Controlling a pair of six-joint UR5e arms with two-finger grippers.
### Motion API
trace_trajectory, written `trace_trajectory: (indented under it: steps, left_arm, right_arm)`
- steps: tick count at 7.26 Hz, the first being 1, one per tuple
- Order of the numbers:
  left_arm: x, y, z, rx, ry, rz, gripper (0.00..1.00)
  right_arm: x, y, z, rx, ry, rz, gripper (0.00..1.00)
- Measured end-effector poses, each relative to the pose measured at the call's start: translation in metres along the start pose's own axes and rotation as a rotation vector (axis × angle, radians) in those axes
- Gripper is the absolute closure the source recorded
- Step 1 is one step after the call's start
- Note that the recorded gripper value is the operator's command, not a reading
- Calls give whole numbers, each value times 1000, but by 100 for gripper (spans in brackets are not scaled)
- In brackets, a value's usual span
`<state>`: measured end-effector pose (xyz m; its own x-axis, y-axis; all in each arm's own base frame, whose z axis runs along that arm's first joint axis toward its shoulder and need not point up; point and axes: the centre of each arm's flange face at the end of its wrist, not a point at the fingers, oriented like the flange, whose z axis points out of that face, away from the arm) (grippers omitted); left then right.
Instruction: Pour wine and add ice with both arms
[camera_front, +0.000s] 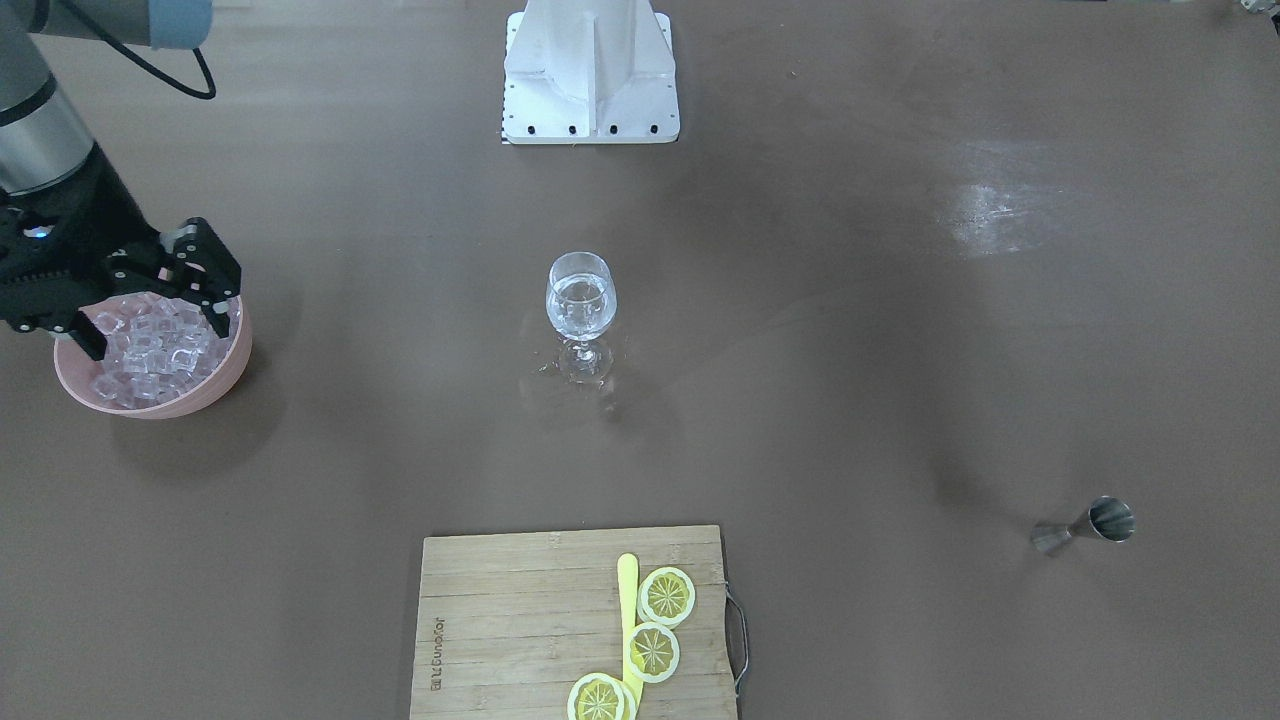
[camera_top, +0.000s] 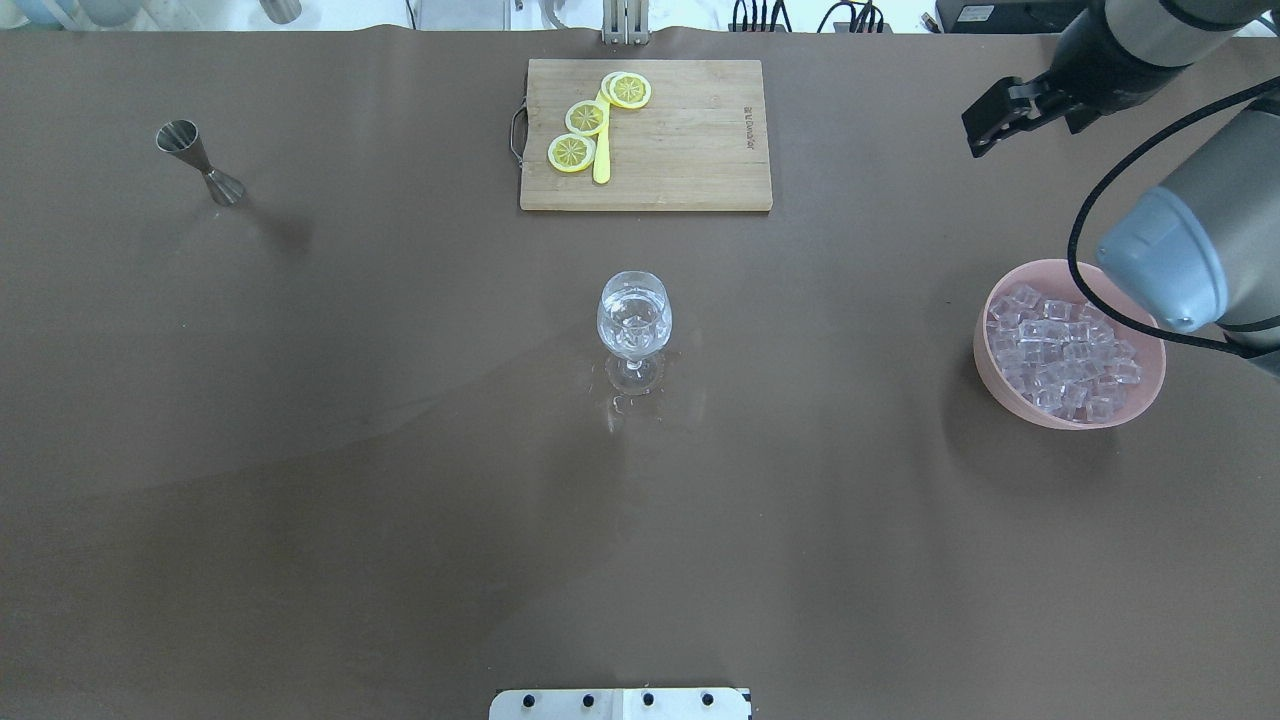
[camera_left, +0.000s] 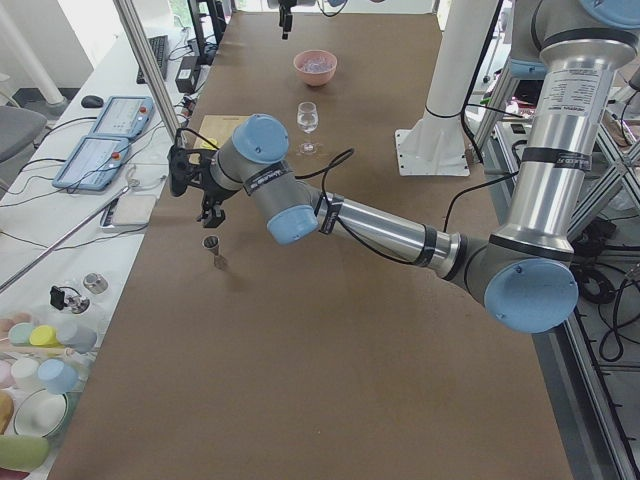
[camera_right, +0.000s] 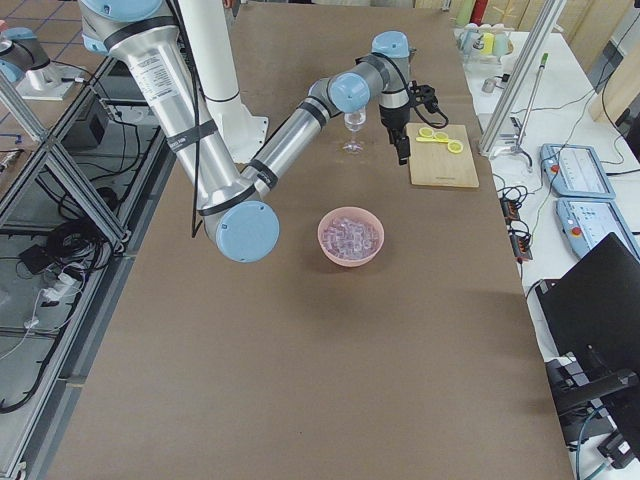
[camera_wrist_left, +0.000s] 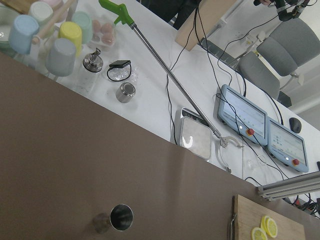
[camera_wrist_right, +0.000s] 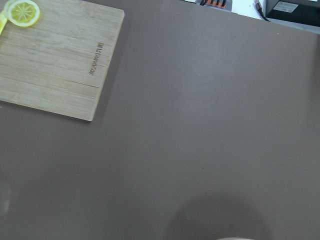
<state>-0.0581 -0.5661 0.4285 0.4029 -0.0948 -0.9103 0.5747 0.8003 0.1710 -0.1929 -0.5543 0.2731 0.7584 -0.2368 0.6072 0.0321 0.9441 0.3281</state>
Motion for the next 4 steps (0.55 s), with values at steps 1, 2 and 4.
trace_trajectory:
  steps: [1, 2, 4]
  left_arm:
    - [-22, -2, 11, -35, -53, 125, 4]
    - [-41, -5, 15, -81, -106, 222, 4]
    - [-79, -9, 8, -172, -184, 365, 6]
  right_arm:
    - [33, 6, 2, -15, 15, -26, 0]
    - [68, 13, 4, -32, 32, -59, 0]
    - [139, 33, 8, -75, 41, -121, 0]
